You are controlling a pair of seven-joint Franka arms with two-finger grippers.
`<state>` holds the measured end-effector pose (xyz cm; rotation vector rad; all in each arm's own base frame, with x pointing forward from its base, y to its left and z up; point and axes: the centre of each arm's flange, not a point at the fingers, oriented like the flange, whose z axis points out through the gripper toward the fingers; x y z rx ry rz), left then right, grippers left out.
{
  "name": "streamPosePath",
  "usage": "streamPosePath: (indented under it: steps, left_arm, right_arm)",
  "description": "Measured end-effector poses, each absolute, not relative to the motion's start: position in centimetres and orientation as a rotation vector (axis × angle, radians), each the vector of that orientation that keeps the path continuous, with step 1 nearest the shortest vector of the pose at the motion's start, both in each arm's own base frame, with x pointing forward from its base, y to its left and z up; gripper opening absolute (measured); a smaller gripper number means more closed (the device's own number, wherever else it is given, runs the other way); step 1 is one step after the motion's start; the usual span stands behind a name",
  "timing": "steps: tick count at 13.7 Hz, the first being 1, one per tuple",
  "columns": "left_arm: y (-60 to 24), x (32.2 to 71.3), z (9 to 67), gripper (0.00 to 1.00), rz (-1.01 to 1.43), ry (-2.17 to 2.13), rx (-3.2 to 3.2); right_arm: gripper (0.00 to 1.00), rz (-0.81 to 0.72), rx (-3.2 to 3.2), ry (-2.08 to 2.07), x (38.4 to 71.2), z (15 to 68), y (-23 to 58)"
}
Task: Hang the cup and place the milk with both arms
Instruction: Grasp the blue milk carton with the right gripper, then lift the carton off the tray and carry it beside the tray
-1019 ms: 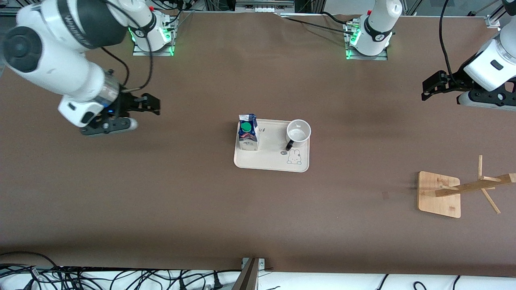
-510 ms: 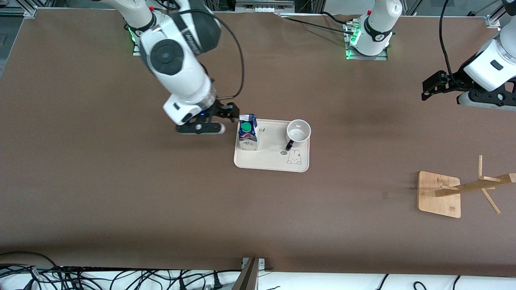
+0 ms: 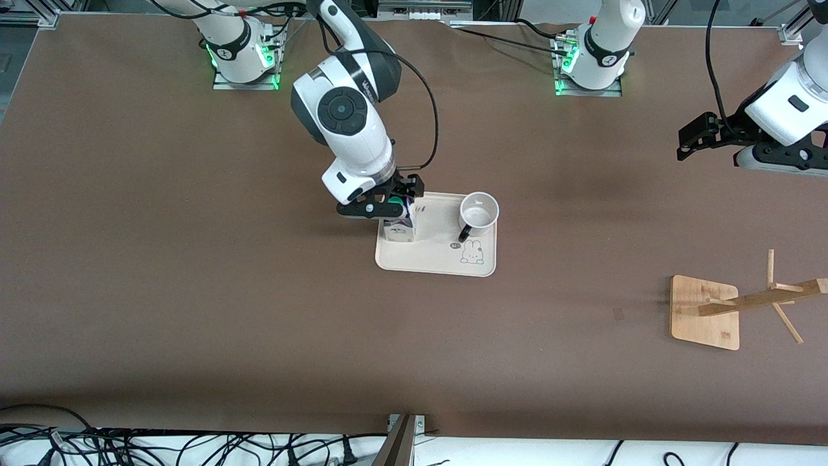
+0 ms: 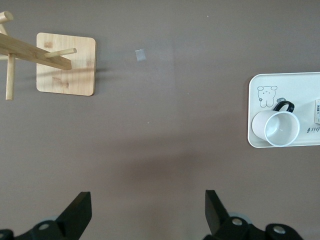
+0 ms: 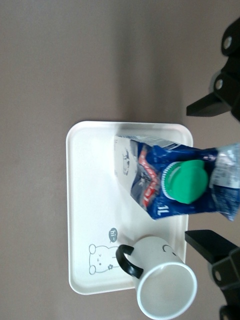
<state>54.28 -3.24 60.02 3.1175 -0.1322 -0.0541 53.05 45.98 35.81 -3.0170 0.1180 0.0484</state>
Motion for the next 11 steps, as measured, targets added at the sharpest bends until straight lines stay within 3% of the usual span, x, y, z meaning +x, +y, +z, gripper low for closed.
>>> streamPosePath:
  steps: [4,5,9,11]
  left_arm:
    - [-3.2,54.4,60.0,1.0,-0.056,-0.132,3.118]
    - [-3.3,54.4,60.0,1.0,-0.057,-0.132,3.118]
    - [-3.3,54.4,60.0,1.0,-0.058,-0.132,3.118]
    - [-3.3,54.4,60.0,1.0,-0.058,-0.132,3.118]
  right_arm:
    - [0.94,0.045,-3.029,0.096,52.5,32.6,47.0]
    - [0.87,0.045,-3.031,0.09,52.3,32.4,47.1]
    - [0.41,0.037,-3.028,0.092,52.4,32.7,47.1]
    - [0.35,0.029,-3.024,0.091,52.5,33.1,47.1]
